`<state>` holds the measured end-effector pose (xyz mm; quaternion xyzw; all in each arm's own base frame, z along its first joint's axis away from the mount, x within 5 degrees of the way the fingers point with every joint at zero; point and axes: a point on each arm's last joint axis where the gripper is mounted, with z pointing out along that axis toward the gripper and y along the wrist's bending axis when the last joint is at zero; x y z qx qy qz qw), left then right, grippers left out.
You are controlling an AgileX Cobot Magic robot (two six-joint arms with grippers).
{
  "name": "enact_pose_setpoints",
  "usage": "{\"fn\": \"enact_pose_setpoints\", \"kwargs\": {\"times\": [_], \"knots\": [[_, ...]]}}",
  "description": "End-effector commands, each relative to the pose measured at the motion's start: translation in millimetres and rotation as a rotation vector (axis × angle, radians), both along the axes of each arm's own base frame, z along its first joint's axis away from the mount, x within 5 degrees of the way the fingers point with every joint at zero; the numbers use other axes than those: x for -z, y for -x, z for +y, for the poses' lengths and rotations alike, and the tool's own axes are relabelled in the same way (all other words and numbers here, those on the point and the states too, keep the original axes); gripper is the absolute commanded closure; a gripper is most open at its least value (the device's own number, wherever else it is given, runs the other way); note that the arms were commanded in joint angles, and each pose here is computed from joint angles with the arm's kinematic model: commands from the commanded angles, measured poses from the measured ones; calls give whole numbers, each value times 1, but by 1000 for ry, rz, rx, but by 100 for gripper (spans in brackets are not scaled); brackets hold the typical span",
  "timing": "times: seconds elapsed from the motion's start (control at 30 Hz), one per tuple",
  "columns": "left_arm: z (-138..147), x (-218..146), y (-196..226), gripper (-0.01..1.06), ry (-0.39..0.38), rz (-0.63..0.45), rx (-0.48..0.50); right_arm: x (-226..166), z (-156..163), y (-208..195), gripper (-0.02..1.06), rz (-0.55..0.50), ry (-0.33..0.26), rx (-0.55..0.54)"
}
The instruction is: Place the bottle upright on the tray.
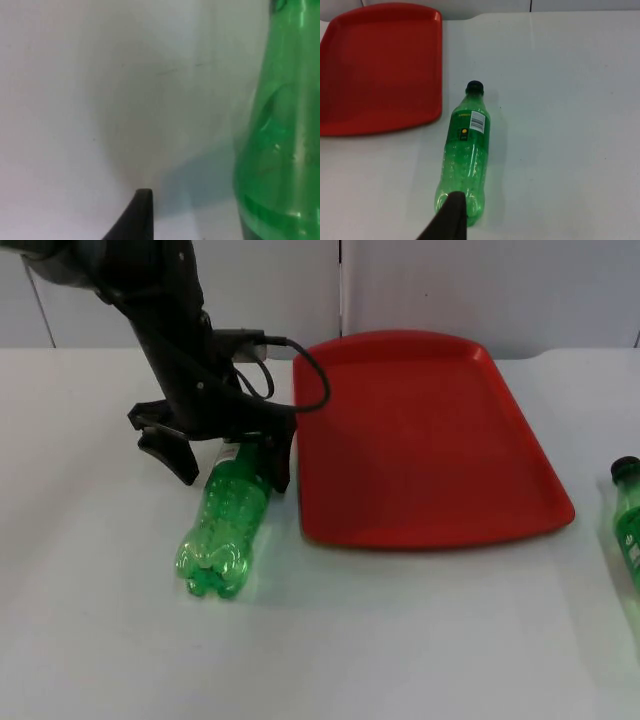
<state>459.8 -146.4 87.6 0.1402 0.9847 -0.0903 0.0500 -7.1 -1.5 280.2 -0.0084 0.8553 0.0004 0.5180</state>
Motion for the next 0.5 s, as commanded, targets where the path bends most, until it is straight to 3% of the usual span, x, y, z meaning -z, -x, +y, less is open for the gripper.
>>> {"fn": "enact_pose_setpoints", "kwargs": {"times": [0.0, 0.3, 0.33, 0.47], "knots": [[-1, 0, -1, 0, 3, -7, -9, 0, 0, 0, 0, -7, 0, 7], [-3, 6, -1, 2, 22, 4, -23, 0, 0, 0, 0, -7, 0, 7], [-3, 7, -1, 5, 30, 11, -28, 0, 0, 0, 0, -7, 0, 7], [-6, 5, 1, 42, 65, 36, -45, 0, 0, 0, 0, -7, 0, 7]]}}
